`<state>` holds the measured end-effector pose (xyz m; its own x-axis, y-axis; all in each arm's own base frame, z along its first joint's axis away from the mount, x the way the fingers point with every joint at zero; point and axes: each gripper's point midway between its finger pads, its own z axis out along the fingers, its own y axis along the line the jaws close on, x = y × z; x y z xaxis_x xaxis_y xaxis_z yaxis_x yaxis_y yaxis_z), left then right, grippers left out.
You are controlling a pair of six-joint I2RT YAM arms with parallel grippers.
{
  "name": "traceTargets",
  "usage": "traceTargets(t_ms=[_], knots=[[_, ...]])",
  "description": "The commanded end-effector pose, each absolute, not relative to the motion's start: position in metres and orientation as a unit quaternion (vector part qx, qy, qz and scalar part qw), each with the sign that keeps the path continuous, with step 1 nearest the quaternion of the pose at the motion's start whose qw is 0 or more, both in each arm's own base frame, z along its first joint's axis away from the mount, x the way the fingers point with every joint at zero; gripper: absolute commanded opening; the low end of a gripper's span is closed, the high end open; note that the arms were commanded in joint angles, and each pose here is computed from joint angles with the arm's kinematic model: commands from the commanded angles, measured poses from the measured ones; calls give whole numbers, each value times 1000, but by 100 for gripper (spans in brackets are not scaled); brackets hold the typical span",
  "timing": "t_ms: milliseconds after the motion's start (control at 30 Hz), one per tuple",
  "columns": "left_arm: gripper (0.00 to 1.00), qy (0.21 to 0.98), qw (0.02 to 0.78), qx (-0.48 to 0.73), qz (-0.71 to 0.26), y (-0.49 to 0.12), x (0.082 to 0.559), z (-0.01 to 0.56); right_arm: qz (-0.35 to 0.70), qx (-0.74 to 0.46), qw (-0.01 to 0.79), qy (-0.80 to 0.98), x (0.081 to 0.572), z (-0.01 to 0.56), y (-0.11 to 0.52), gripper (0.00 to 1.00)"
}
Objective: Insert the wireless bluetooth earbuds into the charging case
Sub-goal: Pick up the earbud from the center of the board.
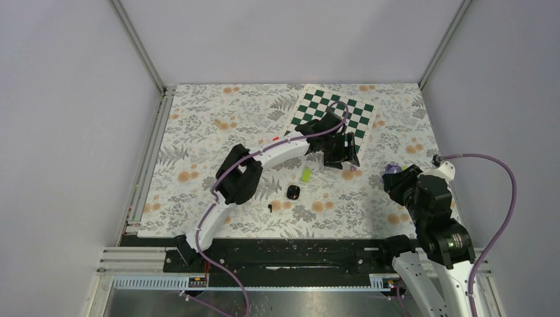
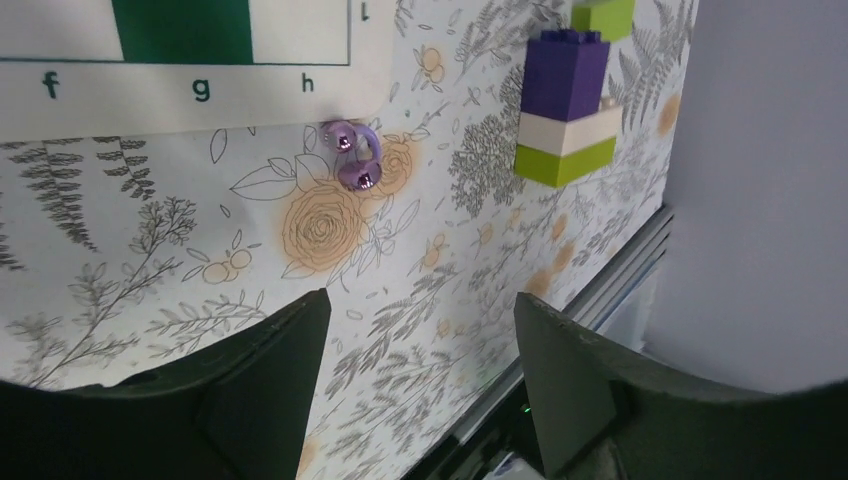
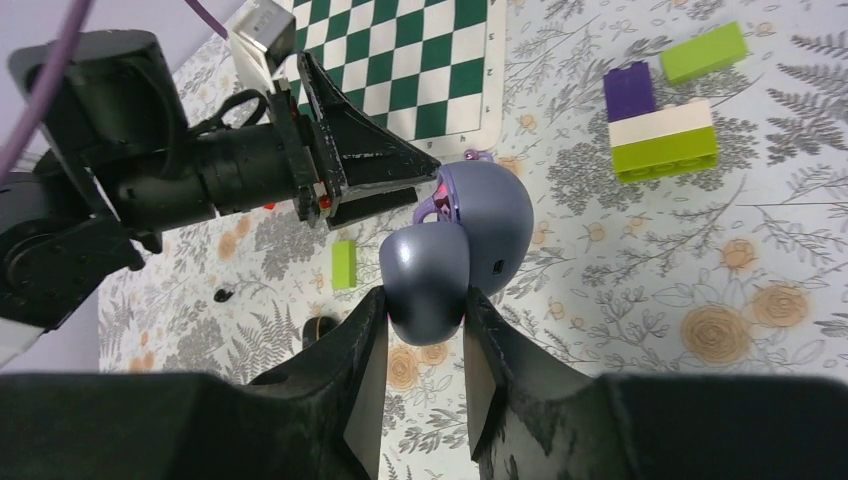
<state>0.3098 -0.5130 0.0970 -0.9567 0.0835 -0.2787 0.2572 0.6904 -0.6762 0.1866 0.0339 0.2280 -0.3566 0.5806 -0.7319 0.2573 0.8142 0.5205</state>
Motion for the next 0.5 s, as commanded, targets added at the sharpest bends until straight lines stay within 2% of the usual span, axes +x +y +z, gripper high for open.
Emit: traceTargets(t_ms=[0, 300, 467], knots=[[67, 898, 73, -1, -434, -539, 316, 113, 128, 266, 521, 801, 178, 237, 18, 0], [60, 885, 38, -109, -452, -550, 330, 91, 140, 257, 514, 806, 178, 228, 24, 0], [55, 896, 29, -144, -419, -543, 332, 66, 140, 256, 515, 806, 177, 227, 24, 0]])
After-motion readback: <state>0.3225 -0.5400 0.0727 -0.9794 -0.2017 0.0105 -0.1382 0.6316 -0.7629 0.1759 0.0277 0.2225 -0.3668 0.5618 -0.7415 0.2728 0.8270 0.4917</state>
